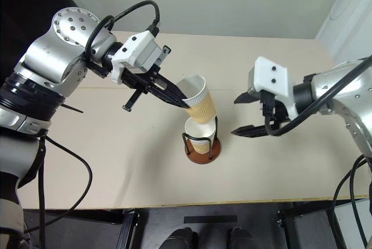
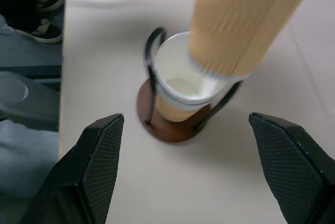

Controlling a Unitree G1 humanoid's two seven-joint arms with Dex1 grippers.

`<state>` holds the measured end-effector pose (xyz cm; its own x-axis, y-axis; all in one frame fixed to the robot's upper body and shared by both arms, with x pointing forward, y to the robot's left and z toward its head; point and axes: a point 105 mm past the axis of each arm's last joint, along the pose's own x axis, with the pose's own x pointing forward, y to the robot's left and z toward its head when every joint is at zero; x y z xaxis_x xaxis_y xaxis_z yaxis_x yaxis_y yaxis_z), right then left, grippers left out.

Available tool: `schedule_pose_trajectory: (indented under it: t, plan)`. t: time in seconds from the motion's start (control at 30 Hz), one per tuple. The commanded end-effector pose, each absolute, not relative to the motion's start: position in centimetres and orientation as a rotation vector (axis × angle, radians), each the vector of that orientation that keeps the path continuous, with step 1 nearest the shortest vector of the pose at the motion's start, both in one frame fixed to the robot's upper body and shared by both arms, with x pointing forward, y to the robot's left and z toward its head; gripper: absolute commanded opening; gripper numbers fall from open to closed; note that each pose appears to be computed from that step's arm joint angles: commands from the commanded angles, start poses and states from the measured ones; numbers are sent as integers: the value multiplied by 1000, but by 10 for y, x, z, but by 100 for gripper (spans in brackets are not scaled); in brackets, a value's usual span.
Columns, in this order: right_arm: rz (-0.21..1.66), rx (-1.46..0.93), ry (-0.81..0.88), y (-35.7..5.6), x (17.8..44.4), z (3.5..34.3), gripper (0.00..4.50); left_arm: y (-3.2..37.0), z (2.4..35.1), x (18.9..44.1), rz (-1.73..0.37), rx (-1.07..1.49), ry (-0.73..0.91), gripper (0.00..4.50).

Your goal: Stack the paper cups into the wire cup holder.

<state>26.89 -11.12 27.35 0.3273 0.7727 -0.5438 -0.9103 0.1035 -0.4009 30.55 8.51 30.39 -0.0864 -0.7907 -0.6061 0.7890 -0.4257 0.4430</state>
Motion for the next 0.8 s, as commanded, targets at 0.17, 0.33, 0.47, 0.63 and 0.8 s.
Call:
schedule_pose_trajectory:
  t: [0.17, 0.33, 0.47, 0.63, 0.8]
  plan:
    - [1179, -804, 153, -123, 270, 298, 389, 86, 302, 301, -1797, 1038, -19, 6]
    - [1145, -812, 156, -130, 269, 303, 389, 86, 294, 302, -1813, 1062, -4, 6]
    - [1097, -819, 147, -138, 271, 311, 389, 86, 289, 301, -1830, 1064, 10, 6]
    - [1069, -822, 143, -143, 271, 315, 389, 90, 279, 306, -1824, 1116, 42, 6]
    - [1064, -823, 143, -143, 271, 315, 389, 90, 274, 311, -1818, 1156, 50, 6]
